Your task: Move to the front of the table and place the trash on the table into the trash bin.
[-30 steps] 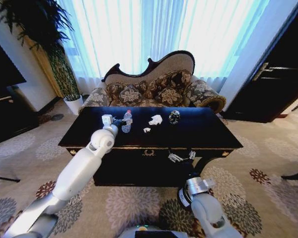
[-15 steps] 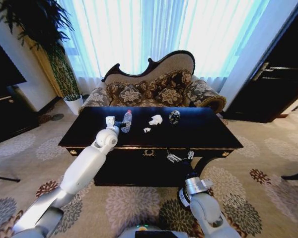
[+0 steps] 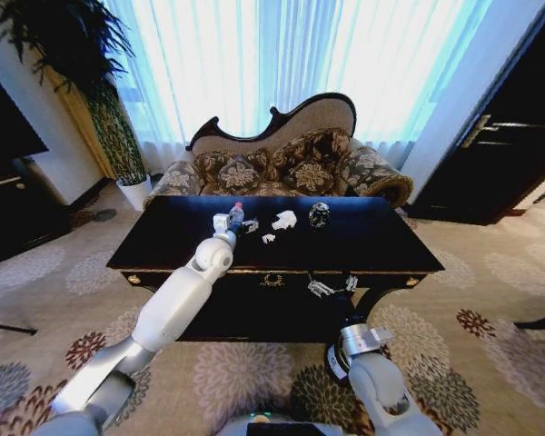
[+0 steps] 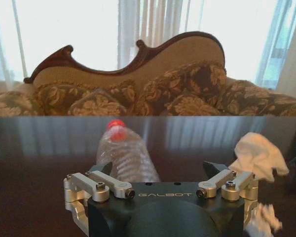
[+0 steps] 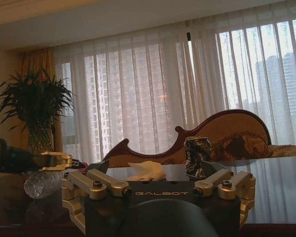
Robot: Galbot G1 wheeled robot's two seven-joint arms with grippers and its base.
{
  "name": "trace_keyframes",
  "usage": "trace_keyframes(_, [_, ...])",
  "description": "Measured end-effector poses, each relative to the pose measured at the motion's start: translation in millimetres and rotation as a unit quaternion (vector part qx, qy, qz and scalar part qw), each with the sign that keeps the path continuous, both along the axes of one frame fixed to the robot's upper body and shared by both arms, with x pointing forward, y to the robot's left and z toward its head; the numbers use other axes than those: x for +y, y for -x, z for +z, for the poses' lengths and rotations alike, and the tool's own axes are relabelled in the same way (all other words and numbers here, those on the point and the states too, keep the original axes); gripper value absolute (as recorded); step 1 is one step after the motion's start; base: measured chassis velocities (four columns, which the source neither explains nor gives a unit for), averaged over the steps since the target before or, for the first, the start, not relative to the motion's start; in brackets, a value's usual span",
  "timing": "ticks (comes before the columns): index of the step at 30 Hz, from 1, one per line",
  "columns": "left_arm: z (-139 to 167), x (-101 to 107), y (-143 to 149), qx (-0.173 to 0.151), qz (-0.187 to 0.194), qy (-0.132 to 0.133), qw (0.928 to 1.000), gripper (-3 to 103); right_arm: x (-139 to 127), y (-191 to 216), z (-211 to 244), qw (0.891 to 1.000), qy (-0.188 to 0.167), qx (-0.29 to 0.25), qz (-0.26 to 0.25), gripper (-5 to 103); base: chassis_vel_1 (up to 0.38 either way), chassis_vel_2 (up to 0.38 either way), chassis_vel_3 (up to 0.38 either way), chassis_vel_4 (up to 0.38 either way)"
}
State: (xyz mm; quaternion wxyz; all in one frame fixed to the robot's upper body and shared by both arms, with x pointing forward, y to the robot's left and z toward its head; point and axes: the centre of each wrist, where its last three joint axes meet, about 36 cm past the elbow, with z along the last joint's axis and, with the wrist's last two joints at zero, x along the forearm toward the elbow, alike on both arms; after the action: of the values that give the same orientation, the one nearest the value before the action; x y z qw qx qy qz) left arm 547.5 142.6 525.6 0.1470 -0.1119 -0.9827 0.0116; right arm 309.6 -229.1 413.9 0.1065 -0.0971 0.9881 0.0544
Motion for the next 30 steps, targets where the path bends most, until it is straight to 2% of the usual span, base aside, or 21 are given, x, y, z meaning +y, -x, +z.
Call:
trace_keyframes(2, [-1,1,3,0.006,-0.001,-0.001,1.0,100,0,0,0,1.0,0.0,0.0,0.0,100,0.0,0.0,0.0,0.0])
trace_keyframes(3, [-10,2,9,0.024,-0.005,-0.005,0.9997,100,0,-1,-1,1.0,0.0,0.0,0.001,100,0.0,0.0,0.0,0.0])
trace_keyframes(12, [-19,11,21,0.025,-0.001,-0.001,0.9997,101,3,-1,-2,1.0,-0.001,-0.001,0.005,100,0.0,0.0,0.0,0.0])
trace_keyframes(17, [-17,15,21,0.02,0.002,0.002,0.9998,94,3,1,-1,1.0,-0.002,-0.002,0.006,100,0.0,0.0,0.0,0.0])
trace_keyframes(18, [-16,16,21,0.018,0.002,0.003,0.9998,98,3,1,0,1.0,-0.002,-0.003,0.006,100,0.0,0.0,0.0,0.0])
trace_keyframes(24, [-1,20,20,-0.009,-0.001,0.012,0.9999,100,4,2,1,1.0,-0.002,-0.004,0.006,100,0.0,0.0,0.0,0.0])
trace_keyframes(26, [20,28,20,-0.048,-0.005,0.021,0.9986,100,4,3,0,1.0,-0.002,-0.002,0.006,100,0.0,0.0,0.0,0.0])
trace_keyframes(27, [20,28,20,-0.048,-0.005,0.021,0.9986,100,4,3,0,1.0,-0.002,-0.002,0.006,100,0.0,0.0,0.0,0.0])
trace_keyframes(30, [47,45,16,-0.079,0.003,0.017,0.9967,100,4,4,0,1.0,-0.002,-0.002,0.005,100,0.0,0.0,0.0,0.0])
